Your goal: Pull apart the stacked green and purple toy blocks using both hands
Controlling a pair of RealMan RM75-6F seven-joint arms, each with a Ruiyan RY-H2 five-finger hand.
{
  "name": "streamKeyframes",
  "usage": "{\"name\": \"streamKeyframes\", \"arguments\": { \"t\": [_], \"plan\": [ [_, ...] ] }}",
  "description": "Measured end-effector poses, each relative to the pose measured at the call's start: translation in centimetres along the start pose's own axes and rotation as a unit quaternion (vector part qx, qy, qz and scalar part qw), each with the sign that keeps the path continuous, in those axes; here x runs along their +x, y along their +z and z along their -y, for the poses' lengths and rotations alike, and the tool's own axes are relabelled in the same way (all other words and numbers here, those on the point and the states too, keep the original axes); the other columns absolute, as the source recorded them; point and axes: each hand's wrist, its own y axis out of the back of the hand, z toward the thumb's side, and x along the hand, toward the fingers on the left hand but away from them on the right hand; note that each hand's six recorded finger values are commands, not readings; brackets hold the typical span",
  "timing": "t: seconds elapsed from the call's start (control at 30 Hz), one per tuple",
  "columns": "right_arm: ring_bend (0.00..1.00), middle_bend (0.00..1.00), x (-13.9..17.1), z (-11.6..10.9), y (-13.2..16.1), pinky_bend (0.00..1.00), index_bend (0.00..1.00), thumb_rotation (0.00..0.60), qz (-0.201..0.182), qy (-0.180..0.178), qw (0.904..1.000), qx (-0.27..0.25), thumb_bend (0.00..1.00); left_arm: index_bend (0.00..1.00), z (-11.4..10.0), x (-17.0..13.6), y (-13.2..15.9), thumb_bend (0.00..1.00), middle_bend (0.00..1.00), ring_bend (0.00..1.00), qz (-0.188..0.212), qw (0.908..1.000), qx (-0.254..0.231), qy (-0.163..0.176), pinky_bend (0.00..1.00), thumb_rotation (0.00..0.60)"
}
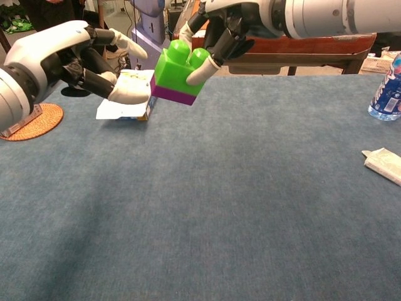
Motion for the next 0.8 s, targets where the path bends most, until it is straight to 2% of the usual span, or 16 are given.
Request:
{"name": "streamKeyframes", "arguments": {
  "t": [0.5,0.8],
  "plan": [
    [1.0,1.0,-0.2,0.3,-0.2,1.0,0.64,0.6,-0.002,0.001,1.0,-0.004,0.42,0.44,0.8,0.2,0.5,0.06,1.0,1.0,-0.01,0.9987,-0.045,-0.022,1.0,0.6],
    [1.0,1.0,-0.5,0.6,0.1,1.0,0.64,0.6,-0.011,0.0,0.9999,-0.013,0.42,0.45,1.4,0.6,0.7,0.06,1.0,1.0,-0.013,0.9988,-0.045,-0.014,1.0,0.6]
  ]
}}
